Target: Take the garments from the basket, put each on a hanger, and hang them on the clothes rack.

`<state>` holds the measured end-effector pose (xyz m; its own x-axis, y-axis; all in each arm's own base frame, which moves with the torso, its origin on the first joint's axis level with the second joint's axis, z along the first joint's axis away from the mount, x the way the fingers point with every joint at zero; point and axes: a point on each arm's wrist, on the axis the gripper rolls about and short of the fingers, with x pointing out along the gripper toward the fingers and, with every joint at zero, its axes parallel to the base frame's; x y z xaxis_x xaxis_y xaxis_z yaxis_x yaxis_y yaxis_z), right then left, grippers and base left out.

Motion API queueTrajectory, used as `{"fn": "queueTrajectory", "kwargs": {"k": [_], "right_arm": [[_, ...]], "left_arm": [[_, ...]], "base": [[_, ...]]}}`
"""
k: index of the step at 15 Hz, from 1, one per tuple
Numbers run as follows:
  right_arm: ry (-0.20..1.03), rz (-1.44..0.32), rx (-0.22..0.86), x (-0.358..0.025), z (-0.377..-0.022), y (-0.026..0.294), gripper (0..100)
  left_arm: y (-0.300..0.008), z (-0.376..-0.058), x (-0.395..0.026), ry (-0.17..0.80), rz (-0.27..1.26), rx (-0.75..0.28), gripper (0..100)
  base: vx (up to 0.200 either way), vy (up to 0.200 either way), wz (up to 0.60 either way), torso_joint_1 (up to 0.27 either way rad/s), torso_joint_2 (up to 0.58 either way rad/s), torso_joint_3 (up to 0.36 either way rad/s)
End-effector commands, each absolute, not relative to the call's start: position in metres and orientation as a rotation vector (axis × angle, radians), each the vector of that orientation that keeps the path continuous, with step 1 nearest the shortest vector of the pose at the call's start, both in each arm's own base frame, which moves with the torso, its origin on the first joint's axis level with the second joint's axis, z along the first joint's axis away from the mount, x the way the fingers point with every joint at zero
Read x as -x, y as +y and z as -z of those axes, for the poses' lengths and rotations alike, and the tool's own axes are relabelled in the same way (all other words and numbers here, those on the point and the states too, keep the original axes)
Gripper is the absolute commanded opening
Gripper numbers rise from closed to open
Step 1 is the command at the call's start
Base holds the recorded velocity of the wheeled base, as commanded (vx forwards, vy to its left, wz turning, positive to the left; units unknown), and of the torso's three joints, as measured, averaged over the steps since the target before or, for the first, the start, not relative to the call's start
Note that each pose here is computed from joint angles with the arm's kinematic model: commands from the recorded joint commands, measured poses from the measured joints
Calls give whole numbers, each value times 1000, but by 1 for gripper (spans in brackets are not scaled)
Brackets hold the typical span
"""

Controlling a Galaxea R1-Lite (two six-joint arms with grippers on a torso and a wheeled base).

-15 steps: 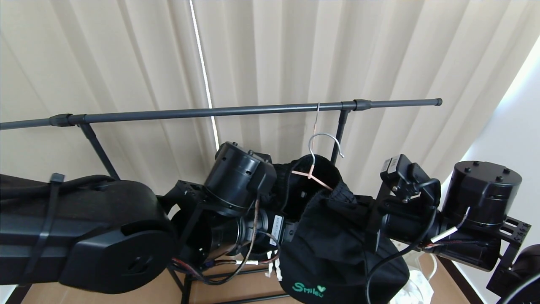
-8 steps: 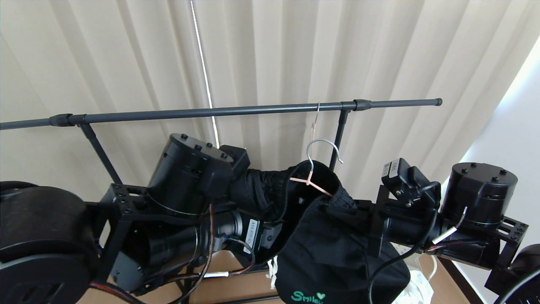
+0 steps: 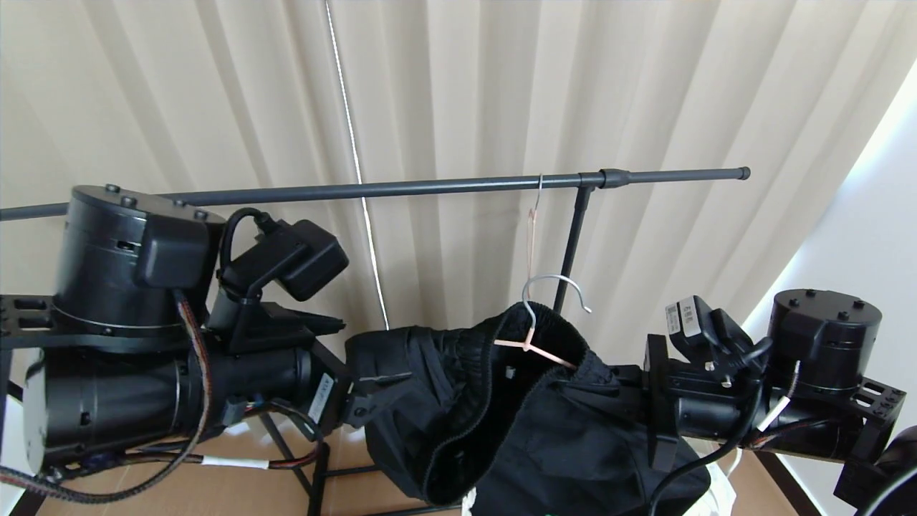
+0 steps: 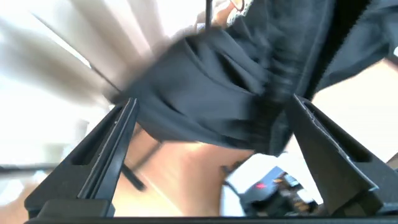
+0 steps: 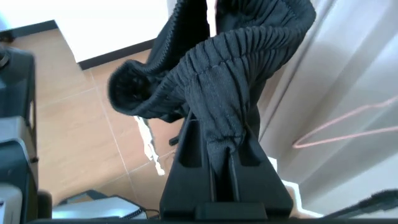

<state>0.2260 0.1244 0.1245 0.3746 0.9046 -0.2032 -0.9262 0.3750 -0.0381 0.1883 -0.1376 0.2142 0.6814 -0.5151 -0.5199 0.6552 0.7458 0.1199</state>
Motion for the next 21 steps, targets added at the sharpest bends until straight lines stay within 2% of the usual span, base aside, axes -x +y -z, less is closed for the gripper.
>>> {"fn": "queueTrajectory", "kwargs": {"k": [1, 5, 7, 10, 11, 12, 15, 17, 21], "right_arm": [[168, -1184, 160, -224, -121, 123, 0], [160, -1210, 187, -222, -117, 123, 0], [161, -1217, 188, -221, -117, 122, 0], [172, -1222, 187, -221, -114, 124, 0], [174, -1224, 187, -221, -114, 124, 0], [176, -1224, 187, -221, -113, 124, 0], [178, -1229, 190, -221, -112, 126, 0], [171, -1241, 200, -219, -112, 128, 0], [164, -1244, 200, -219, -113, 128, 0]], "left_arm": [[-117, -217, -200, 447, 695, -360, 100], [-110, -214, -230, 357, 902, -522, 100], [-120, -215, -242, 297, 1021, -574, 100], [-136, -219, -249, 274, 1152, -604, 100], [-142, -221, -254, 261, 1184, -655, 100], [-146, -224, -255, 260, 1216, -703, 100], [-149, -230, -264, 336, 1325, -826, 100], [-152, -224, -269, 337, 1410, -811, 100], [-157, -210, -276, 350, 1483, -750, 100]], "base": [[0, 0, 0, 0, 0, 0], [0, 0, 0, 0, 0, 0], [0, 0, 0, 0, 0, 0], [0, 0, 0, 0, 0, 0], [0, 0, 0, 0, 0, 0], [0, 0, 0, 0, 0, 0], [0, 0, 0, 0, 0, 0], [0, 0, 0, 0, 0, 0], [0, 0, 0, 0, 0, 0]]}}
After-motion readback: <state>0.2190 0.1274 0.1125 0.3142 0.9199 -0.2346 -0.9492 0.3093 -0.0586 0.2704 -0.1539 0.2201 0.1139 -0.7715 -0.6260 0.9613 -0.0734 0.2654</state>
